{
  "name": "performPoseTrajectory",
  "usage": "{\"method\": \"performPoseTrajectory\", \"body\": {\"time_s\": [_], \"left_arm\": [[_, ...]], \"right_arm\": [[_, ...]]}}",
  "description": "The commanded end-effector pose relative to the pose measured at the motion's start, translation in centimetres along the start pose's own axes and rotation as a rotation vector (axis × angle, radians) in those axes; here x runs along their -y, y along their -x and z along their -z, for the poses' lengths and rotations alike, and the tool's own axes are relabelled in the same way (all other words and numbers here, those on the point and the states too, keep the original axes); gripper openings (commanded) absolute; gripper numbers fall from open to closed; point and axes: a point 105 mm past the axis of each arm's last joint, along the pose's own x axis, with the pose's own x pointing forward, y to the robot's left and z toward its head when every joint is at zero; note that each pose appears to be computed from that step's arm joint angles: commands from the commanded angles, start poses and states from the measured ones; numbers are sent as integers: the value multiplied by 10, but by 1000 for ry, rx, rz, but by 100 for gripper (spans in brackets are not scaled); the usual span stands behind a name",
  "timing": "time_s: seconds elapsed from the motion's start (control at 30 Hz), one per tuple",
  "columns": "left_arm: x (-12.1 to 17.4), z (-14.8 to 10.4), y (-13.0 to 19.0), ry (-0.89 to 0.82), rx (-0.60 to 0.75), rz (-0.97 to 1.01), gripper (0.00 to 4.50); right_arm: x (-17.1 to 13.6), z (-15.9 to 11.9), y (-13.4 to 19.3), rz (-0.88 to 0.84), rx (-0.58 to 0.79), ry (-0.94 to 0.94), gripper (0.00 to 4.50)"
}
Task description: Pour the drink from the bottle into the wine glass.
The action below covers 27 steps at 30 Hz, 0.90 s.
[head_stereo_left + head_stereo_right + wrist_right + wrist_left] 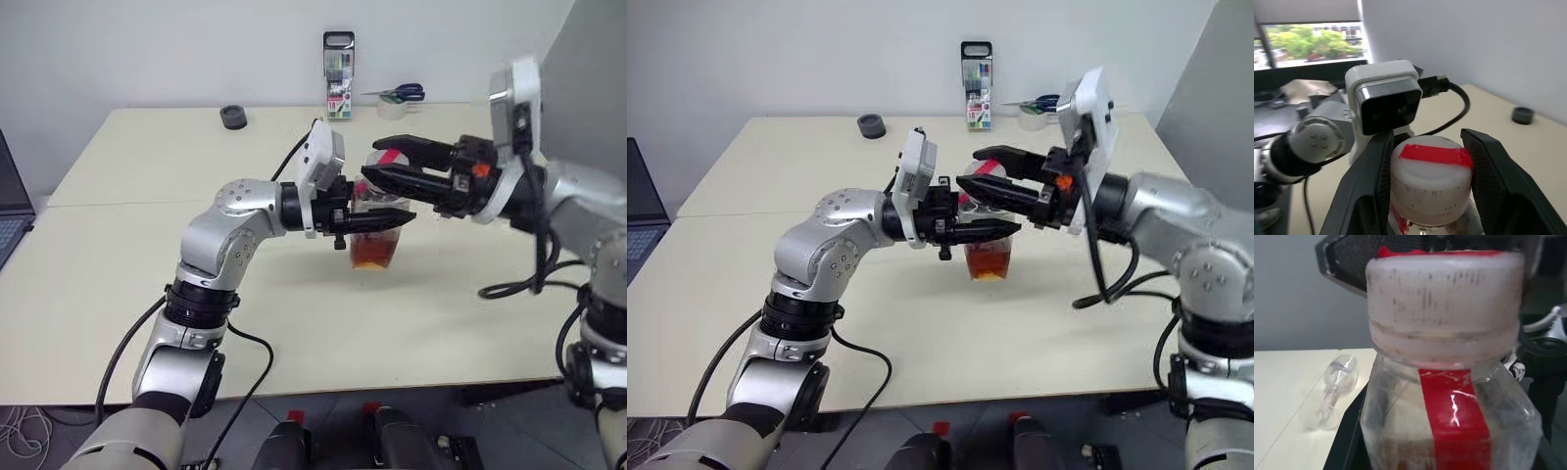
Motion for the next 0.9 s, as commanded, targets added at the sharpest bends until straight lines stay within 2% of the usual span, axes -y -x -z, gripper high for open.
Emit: {"method": "performPoseTrajectory", "body": {"time_s": [0.03,0.13,0.33,0.4,0.5,0.67,0.9], "left_arm": [[5,-17,5,-48,32,35,177],[2,-19,7,-54,28,31,177],[-2,-19,10,-70,15,17,177],[-5,-16,12,-76,2,4,177],[-9,-13,14,-80,-5,-14,177],[-12,-15,15,-83,1,-26,177],[-15,-16,11,-87,7,-27,177]], "right_arm": [[15,-18,8,-10,42,45,185],[18,-15,7,-32,24,63,185],[26,-13,13,19,12,85,393],[25,-11,18,70,-14,111,447],[12,-4,25,112,-33,105,447],[-10,-8,18,171,29,96,447],[-12,-13,-1,256,105,118,447]]}}
